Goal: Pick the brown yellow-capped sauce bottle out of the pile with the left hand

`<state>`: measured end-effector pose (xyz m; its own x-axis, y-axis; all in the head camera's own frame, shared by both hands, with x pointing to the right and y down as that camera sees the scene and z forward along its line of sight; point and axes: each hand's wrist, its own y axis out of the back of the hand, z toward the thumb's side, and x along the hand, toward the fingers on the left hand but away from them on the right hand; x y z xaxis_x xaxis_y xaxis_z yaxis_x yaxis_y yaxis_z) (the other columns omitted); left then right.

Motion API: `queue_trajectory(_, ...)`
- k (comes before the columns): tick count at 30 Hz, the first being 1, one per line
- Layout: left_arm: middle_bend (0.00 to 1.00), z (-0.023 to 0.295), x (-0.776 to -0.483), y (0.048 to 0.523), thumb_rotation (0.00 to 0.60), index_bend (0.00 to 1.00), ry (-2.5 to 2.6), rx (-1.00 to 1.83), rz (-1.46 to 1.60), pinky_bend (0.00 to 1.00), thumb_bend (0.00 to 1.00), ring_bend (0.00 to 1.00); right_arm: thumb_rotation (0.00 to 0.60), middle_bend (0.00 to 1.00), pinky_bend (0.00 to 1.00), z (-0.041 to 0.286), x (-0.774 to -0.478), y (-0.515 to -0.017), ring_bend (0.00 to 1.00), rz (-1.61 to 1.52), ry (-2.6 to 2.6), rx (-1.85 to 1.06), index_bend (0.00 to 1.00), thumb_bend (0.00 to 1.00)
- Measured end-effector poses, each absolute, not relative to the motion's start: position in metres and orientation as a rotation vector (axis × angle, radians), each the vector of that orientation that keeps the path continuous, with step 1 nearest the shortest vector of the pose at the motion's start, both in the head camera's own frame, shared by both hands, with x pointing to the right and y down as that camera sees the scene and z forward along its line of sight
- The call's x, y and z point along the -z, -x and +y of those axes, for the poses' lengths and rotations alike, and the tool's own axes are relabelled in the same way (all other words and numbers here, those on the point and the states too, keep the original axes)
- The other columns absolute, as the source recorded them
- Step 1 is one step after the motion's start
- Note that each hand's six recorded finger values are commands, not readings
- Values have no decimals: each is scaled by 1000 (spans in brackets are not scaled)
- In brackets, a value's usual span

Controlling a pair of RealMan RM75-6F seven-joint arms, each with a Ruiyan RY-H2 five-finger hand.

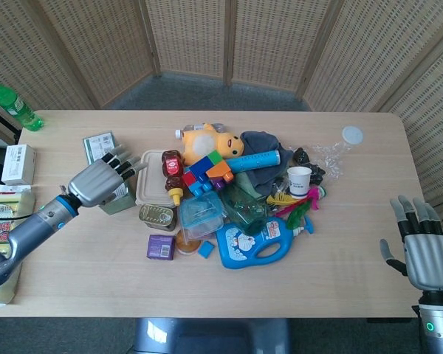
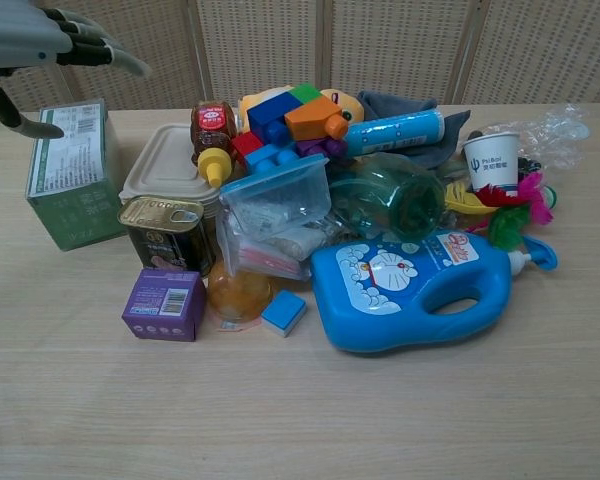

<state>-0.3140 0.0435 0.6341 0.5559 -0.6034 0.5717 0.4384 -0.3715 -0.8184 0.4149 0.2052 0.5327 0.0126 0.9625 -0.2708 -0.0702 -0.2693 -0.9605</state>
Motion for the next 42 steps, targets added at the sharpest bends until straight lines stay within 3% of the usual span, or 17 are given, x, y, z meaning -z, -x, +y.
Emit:
queue_trajectory(18, 0, 17, -681, 246, 600, 0, 1687, 1046, 89, 0, 352, 0, 490, 0, 0, 218, -515, -439, 0, -1047, 1281, -1480, 1, 420)
queue_trajectory(37, 0, 13, -728, 200, 600, 2, 1753, 1068, 3, 0, 351, 0, 489, 0, 0, 231, -499, -454, 0, -1094, 1226, -1504, 5, 420)
queue_trajectory(40, 0, 13, -733, 198, 600, 51, 1753, 1071, -6, 0, 352, 0, 493, 0, 0, 232, -498, -454, 0, -1098, 1227, -1500, 5, 420)
queue_trajectory(42, 17, 13, -736, 197, 600, 150, 1751, 1072, -8, 3, 352, 11, 493, 0, 0, 232, -498, -454, 0, -1098, 1229, -1497, 6, 420)
